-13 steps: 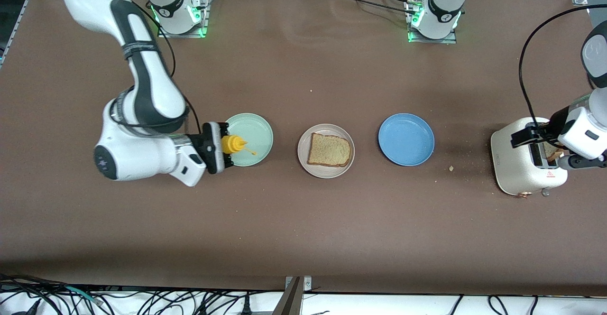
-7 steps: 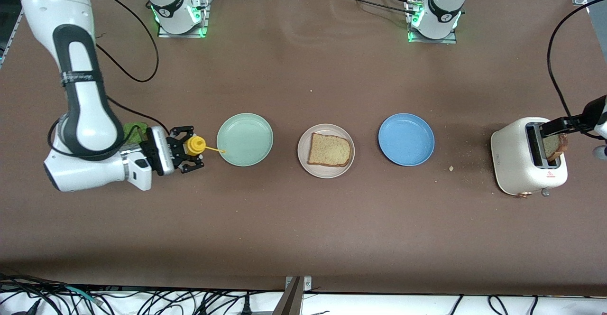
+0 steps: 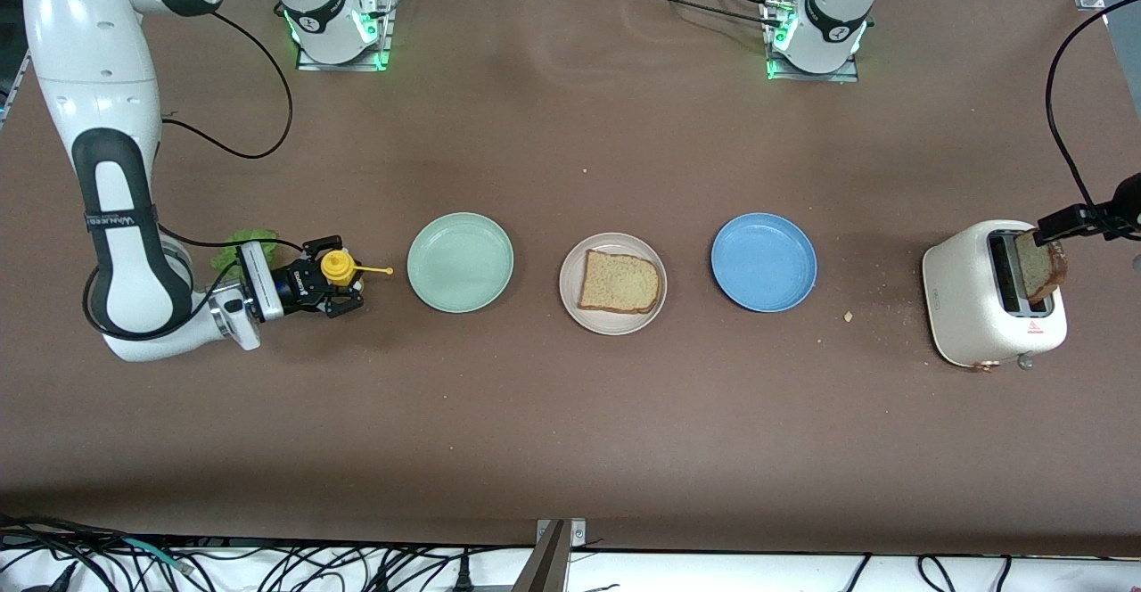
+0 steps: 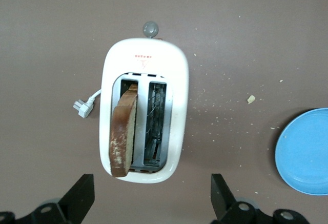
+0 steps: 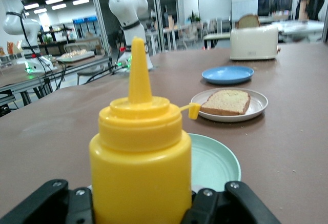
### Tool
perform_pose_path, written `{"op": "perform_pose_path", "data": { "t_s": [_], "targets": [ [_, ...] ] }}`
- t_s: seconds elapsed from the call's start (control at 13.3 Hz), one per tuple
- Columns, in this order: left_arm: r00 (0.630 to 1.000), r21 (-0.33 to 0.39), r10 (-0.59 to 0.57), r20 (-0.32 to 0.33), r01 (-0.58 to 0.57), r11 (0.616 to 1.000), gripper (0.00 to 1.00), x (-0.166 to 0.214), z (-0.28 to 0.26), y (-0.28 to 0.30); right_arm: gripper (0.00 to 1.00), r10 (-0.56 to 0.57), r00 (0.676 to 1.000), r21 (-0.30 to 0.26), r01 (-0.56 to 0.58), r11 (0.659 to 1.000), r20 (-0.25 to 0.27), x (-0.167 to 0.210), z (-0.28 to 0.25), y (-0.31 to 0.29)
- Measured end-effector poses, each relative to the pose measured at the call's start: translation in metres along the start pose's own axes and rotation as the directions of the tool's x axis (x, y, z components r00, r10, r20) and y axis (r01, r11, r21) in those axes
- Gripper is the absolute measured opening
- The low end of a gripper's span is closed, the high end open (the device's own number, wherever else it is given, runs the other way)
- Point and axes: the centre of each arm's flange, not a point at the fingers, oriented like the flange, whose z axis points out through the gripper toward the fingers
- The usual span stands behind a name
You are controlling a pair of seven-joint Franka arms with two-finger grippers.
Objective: Make sandwich in beige plate with both arms
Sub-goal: 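Lower the mustard bottle onto the table and open the right gripper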
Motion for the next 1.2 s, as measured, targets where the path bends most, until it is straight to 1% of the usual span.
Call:
{"op": "perform_pose_path", "data": {
  "t_s": [0.15,0.3,0.52,0.75,0.82,0.9,1.05,1.12,1.2],
  "targets": [
    [0.999,0.001,0.01,-0.032,-0.01,1.0,1.0,-0.011,0.011,-0.021,0.04,-0.025,0.998,-0.005,0.025,1.0,-0.049,-0.022,0.005,-0.008],
    [0.999,0.005,0.002,-0.052,-0.002,1.0,1.0,-0.015,0.025,-0.029,0.04,-0.041,0.995,-0.007,0.04,0.999,-0.09,-0.037,0.009,-0.017],
    [0.997,0.013,0.007,-0.074,-0.006,1.0,1.0,-0.016,0.048,-0.026,0.04,-0.04,0.991,-0.012,0.039,0.999,-0.125,-0.051,0.009,-0.03],
    [0.997,0.024,0.009,-0.081,-0.007,1.0,1.0,-0.011,0.069,-0.027,0.05,-0.048,0.988,-0.014,0.046,0.999,-0.144,-0.06,0.015,-0.039],
    [0.997,0.026,0.005,-0.075,-0.004,1.0,1.0,-0.01,0.076,-0.029,0.1,-0.05,0.988,-0.014,0.049,0.999,-0.145,-0.06,0.016,-0.039],
    [0.998,0.028,0.006,-0.068,-0.005,1.0,1.0,-0.01,0.082,-0.032,0.2,-0.052,0.988,-0.013,0.051,0.999,-0.145,-0.06,0.016,-0.038],
    [0.998,0.03,0.009,-0.058,-0.007,1.0,1.0,-0.009,0.091,-0.035,0.43,-0.055,0.988,-0.014,0.054,0.998,-0.144,-0.059,0.015,-0.038],
    [0.999,0.03,0.011,-0.053,-0.01,0.999,1.0,-0.009,0.094,-0.035,0.52,-0.057,0.989,-0.013,0.055,0.998,-0.14,-0.058,0.014,-0.038],
    [0.999,0.031,0.024,-0.046,-0.022,0.999,0.95,-0.009,0.097,-0.035,0.63,-0.056,0.989,-0.011,0.055,0.998,-0.137,-0.057,0.013,-0.039]
  ]
}}
